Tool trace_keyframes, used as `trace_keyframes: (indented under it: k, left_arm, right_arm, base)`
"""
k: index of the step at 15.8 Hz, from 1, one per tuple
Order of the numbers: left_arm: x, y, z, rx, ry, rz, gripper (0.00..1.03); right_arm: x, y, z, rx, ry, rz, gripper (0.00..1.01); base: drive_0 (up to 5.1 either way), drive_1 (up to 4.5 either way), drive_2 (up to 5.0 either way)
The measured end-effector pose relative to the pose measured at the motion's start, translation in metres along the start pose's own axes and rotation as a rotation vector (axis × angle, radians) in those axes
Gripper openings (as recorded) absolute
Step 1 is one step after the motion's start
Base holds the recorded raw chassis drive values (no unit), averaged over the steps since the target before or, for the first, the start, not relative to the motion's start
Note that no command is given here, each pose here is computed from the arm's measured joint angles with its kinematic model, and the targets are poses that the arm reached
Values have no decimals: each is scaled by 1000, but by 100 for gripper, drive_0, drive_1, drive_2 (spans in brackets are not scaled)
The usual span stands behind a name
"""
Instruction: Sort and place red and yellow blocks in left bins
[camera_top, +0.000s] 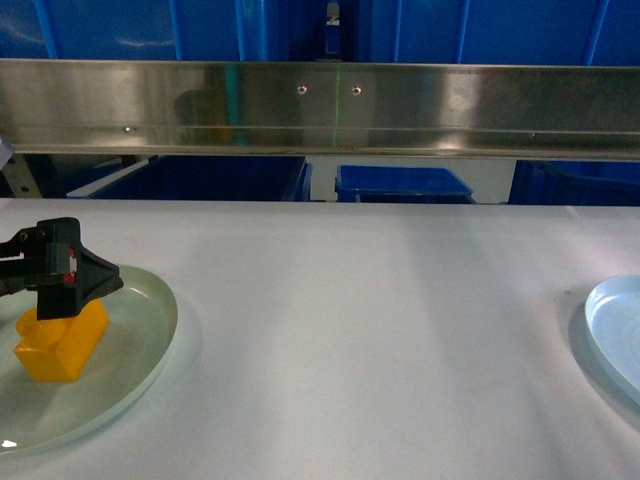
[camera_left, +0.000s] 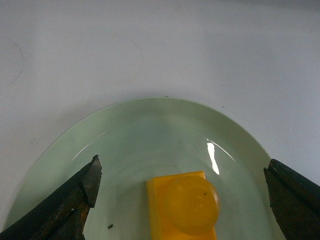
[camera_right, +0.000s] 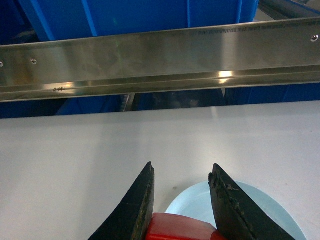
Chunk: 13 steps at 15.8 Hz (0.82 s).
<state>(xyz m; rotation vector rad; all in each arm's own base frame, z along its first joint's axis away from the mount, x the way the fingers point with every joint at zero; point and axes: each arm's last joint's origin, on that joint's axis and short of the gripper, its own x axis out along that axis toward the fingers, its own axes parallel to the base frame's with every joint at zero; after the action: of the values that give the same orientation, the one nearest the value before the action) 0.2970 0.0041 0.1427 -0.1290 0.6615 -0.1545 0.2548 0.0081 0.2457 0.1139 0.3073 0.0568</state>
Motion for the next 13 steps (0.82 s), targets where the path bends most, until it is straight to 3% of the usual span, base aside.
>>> trace_keyframes:
  k: [5,6,7,9,13]
  left_arm:
    - [11,5,-1,-2,44,28,98]
    - [17,5,-7,19,69,42,98]
    - [20,0,-8,64,73,48,98]
    - [22,-1,-12,90,97,47,98]
    - [28,0,-16,108,135,65,62]
  right_arm:
    - [0,0,0,0,0,1,28]
    - [0,0,0,0,0,1,28]
    - [0,0,0,0,0,1,28]
    - [0,0,0,0,0,1,28]
    - [0,0,0,0,0,1,28]
  base:
    - [0,0,0]
    - [0,0,0]
    - [0,0,0]
    - [0,0,0]
    - [0,0,0]
